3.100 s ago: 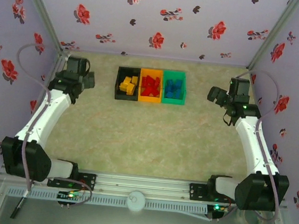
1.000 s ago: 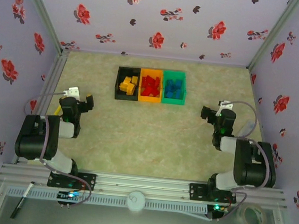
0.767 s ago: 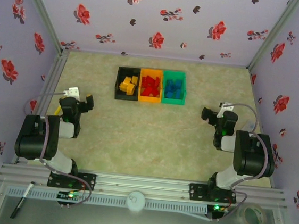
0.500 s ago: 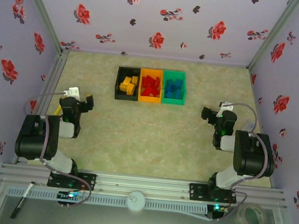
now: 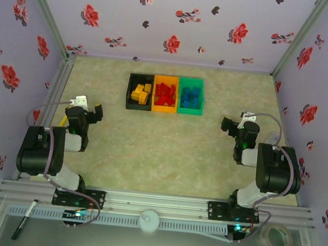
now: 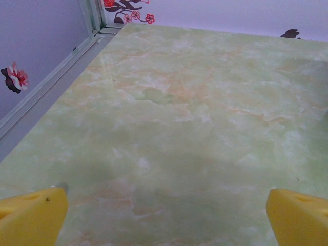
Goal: Sort the legos into containers by color
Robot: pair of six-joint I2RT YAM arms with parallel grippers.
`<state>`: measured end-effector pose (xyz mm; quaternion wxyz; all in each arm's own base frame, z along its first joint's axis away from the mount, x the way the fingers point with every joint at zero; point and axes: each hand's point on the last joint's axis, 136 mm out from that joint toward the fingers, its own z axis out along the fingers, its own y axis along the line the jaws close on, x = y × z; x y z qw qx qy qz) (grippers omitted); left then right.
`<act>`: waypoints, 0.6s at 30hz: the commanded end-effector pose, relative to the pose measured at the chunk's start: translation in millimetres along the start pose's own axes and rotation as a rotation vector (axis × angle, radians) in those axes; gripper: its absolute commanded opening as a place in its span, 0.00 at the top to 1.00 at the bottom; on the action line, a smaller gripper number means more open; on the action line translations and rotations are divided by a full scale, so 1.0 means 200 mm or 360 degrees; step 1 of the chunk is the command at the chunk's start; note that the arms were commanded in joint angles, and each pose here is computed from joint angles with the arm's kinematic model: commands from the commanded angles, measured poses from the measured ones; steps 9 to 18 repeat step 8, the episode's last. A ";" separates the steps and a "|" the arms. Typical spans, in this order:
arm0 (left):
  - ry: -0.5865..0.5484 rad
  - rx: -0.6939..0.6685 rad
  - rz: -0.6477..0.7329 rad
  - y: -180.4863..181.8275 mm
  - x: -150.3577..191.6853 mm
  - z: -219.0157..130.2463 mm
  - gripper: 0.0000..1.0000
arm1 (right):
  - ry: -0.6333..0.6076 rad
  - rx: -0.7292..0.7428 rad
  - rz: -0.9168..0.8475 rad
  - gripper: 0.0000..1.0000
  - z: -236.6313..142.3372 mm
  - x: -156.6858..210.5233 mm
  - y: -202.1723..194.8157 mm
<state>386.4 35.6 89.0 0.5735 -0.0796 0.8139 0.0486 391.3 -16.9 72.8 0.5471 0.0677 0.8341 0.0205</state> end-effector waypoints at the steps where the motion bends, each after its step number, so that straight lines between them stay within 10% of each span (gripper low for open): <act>1: -0.0035 0.0020 0.0042 -0.02 -0.04 0.02 0.00 | -0.0053 0.0027 -0.0010 0.01 0.01 -0.07 0.01; 18: -0.0035 0.0019 0.0043 -0.02 -0.04 0.02 0.00 | -0.0064 0.0031 -0.0010 0.01 0.00 -0.07 0.01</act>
